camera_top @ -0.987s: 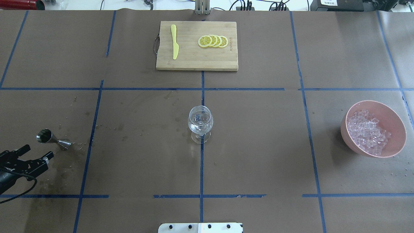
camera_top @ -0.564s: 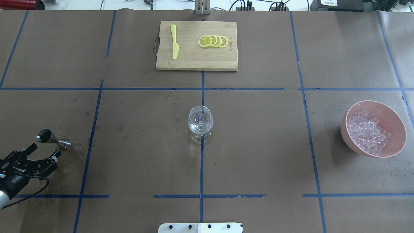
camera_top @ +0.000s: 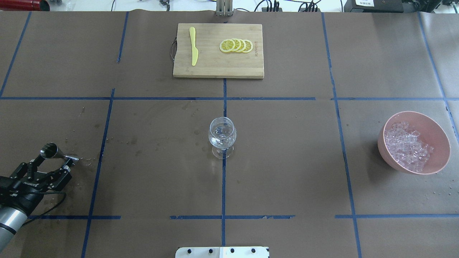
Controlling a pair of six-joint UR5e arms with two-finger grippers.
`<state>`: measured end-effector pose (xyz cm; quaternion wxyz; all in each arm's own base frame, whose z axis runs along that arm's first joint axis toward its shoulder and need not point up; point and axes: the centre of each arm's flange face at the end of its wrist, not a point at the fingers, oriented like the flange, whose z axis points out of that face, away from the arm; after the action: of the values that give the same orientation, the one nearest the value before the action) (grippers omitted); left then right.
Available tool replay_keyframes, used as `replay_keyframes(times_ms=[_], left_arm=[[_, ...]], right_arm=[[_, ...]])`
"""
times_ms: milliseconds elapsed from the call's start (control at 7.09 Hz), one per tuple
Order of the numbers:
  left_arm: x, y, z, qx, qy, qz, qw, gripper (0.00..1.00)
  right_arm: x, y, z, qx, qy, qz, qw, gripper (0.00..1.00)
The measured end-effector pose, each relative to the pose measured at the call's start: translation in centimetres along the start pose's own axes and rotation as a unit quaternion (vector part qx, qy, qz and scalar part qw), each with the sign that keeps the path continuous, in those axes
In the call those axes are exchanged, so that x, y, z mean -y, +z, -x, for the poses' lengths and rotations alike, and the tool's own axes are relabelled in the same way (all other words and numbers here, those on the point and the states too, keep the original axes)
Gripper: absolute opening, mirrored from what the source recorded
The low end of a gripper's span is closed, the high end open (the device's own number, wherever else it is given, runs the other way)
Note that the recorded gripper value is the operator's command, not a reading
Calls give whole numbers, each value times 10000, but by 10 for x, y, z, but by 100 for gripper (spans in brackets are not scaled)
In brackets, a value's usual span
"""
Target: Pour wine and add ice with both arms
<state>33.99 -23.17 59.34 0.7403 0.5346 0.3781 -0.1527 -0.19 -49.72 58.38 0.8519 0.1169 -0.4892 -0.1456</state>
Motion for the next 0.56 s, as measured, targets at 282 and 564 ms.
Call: replay_keyframes(times_ms=[282, 564], left_arm=[[-9, 5, 0, 49, 53, -42, 10000, 77], [-15, 7, 4, 78, 124, -29, 9999, 73]], right_arm=[[0, -1, 0, -3, -2, -11, 10000, 100], [1, -2, 1, -10, -13, -23, 10000, 100]])
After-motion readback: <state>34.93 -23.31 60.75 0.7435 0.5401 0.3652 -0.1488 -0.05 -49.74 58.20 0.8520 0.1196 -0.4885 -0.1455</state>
